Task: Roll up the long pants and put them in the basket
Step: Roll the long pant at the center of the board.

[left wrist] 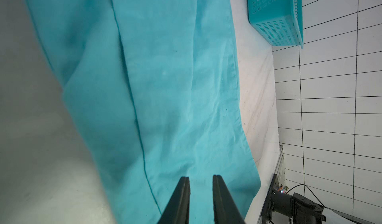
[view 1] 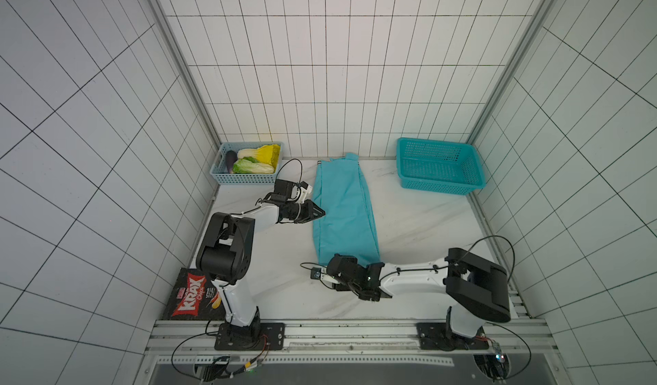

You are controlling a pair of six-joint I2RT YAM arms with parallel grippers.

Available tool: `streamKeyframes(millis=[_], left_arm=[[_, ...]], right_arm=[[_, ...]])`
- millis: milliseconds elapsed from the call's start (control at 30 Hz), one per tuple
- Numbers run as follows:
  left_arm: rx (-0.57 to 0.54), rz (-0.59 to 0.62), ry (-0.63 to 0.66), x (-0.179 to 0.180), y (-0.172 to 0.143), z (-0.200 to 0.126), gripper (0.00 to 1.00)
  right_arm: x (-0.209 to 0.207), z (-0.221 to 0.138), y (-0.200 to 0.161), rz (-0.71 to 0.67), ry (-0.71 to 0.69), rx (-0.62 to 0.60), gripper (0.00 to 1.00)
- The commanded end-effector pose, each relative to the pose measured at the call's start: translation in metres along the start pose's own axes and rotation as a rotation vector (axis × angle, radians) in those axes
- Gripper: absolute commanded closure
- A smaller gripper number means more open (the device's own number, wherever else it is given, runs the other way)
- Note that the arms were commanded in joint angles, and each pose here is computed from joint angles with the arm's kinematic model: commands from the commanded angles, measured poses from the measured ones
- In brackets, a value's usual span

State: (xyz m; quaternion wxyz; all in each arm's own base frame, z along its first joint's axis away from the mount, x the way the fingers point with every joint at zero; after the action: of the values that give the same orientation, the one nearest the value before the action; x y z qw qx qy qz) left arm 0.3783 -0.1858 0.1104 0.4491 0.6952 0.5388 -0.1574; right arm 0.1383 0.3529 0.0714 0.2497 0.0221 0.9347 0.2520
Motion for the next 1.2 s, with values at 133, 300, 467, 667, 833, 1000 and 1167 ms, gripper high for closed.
streamKeyframes(millis=[133, 300, 467, 667, 833, 1000, 1167], left_arm=[[0.016, 0.098, -0.057, -0.035, 0.004, 0.01, 0.75], [0.021, 0.091, -0.111, -0.044, 0.004, 0.029, 0.75], [0.066, 0.094, -0.113, -0.045, -0.011, 0.046, 0.75], [0.108, 0.053, -0.1, -0.026, -0.039, 0.058, 0.77], [0.11, 0.023, -0.094, -0.013, -0.048, 0.057, 0.78], [0.094, 0.0, -0.089, -0.001, -0.044, 0.052, 0.78], [0.119, -0.001, -0.063, 0.009, -0.046, 0.053, 0.78]], right_arm=[[-0.009, -0.045, -0.034, 0.092, 0.058, 0.046, 0.29], [-0.005, -0.03, -0.06, 0.038, 0.017, 0.19, 0.28], [0.007, -0.013, -0.06, 0.02, 0.047, 0.195, 0.28], [0.008, 0.013, -0.07, -0.065, -0.044, 0.227, 0.34], [0.008, 0.032, -0.076, -0.144, -0.144, 0.242, 0.57], [0.015, 0.039, -0.08, -0.166, -0.101, 0.263, 1.0], [0.029, 0.005, -0.063, -0.052, 0.163, 0.323, 1.0]])
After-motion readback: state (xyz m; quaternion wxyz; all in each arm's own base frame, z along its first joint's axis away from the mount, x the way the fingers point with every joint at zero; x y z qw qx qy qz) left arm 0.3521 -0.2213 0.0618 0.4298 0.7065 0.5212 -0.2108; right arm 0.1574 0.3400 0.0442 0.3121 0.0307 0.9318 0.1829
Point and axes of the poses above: each gripper's point midway between its finger pads, its own z axis out along the fingers, its own x axis along the line the jaws close on, y = z × x, the point moved 3 cm from there along -z, back along the fingers, and after that the axes turned 10 degrees about z, right-handed, at the moved point
